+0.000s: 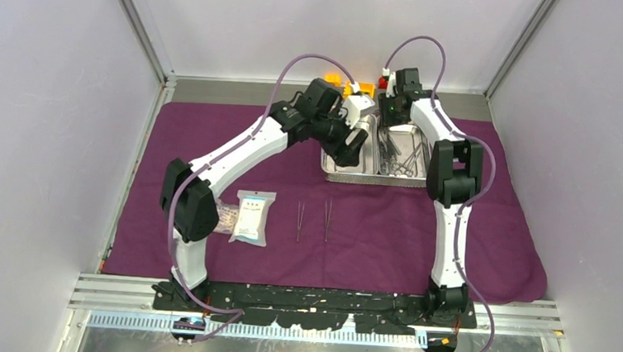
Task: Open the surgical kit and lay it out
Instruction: Pick up the medical item from the container.
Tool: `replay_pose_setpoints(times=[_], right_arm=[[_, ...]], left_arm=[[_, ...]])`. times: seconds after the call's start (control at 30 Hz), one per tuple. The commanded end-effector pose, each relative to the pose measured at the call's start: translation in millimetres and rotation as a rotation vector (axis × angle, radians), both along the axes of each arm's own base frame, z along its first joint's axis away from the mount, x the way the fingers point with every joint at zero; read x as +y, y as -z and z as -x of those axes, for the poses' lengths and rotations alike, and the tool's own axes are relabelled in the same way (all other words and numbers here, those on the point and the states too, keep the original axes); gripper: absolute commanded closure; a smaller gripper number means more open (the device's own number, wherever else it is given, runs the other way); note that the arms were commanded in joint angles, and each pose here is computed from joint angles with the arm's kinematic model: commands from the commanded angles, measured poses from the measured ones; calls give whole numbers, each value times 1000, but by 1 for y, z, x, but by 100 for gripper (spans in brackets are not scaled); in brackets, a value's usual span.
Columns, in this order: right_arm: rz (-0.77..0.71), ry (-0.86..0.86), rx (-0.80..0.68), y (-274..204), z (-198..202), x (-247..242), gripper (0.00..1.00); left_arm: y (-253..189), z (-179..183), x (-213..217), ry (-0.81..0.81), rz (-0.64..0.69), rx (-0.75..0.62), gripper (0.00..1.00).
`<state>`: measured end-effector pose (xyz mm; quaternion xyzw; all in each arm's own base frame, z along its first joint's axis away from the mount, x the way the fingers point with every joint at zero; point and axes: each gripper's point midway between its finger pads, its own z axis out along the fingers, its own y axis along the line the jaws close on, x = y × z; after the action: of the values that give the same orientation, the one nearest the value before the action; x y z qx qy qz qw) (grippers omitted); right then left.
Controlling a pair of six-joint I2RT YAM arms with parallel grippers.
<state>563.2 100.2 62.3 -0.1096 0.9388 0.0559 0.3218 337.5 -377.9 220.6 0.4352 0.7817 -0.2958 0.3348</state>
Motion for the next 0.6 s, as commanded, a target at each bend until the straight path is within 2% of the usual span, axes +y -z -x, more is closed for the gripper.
replay_pose_setpoints(times=[0.0,0.57], right_arm=[[34,-6,-58,-21,-15,-1,60],[74,-25,-12,3,-14,-4,65]], left_arm=[[-30,9,6,25,39,-54,27],[-33,11,3,26,52,-36,27]])
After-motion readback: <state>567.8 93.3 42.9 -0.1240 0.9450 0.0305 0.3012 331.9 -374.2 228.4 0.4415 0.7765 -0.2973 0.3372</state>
